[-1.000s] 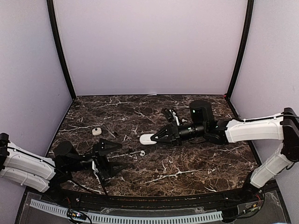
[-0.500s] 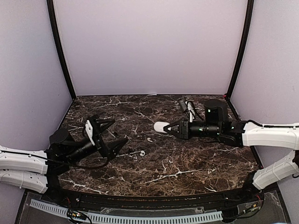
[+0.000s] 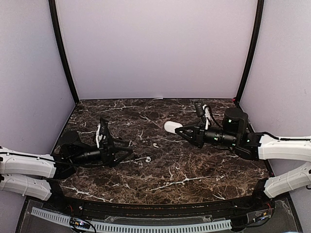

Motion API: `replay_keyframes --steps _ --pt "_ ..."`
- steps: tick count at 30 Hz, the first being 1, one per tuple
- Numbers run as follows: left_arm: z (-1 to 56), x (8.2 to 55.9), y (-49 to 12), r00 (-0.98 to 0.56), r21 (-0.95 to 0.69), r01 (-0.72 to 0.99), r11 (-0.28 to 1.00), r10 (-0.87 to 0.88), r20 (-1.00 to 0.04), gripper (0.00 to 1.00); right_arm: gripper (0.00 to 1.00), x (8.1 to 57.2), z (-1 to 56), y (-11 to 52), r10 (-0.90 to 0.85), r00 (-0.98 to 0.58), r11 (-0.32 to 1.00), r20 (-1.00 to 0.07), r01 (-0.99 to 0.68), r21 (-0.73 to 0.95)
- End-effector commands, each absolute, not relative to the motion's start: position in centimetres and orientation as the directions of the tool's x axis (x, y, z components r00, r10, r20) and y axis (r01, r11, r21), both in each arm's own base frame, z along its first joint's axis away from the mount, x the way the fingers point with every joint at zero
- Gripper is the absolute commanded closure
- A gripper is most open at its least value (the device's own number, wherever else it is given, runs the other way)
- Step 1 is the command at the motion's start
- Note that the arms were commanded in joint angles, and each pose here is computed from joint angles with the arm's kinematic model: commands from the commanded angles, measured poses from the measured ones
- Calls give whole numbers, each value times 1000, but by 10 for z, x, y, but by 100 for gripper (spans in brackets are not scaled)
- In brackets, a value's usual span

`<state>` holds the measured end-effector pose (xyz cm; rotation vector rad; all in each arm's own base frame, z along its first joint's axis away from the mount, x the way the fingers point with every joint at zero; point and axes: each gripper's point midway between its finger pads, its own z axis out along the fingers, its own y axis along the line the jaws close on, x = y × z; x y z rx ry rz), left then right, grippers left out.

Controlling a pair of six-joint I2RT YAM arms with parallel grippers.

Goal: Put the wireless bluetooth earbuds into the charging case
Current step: Pass from the right arm to the left

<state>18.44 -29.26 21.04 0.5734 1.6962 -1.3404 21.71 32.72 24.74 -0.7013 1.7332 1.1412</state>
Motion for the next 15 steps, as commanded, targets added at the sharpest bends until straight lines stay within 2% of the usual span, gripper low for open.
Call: replay_keyframes --steps 1,5,10,15 --pt "231 166 -300 -503 -531 834 150 -188 -844 4 91 215 270 331 97 -358 352 -929 -860 369" --pt "232 176 -317 -520 -540 831 136 -158 -840 11 91 208 280 334 131 -324 309 -937 -885 349" --pt "243 179 -345 -532 -540 840 45 -124 -838 20 91 194 286 346 125 -270 270 -955 -917 295" --pt "262 174 -360 -490 -492 870 -33 -161 -857 28 91 177 286 359 110 -233 223 -966 -942 253"
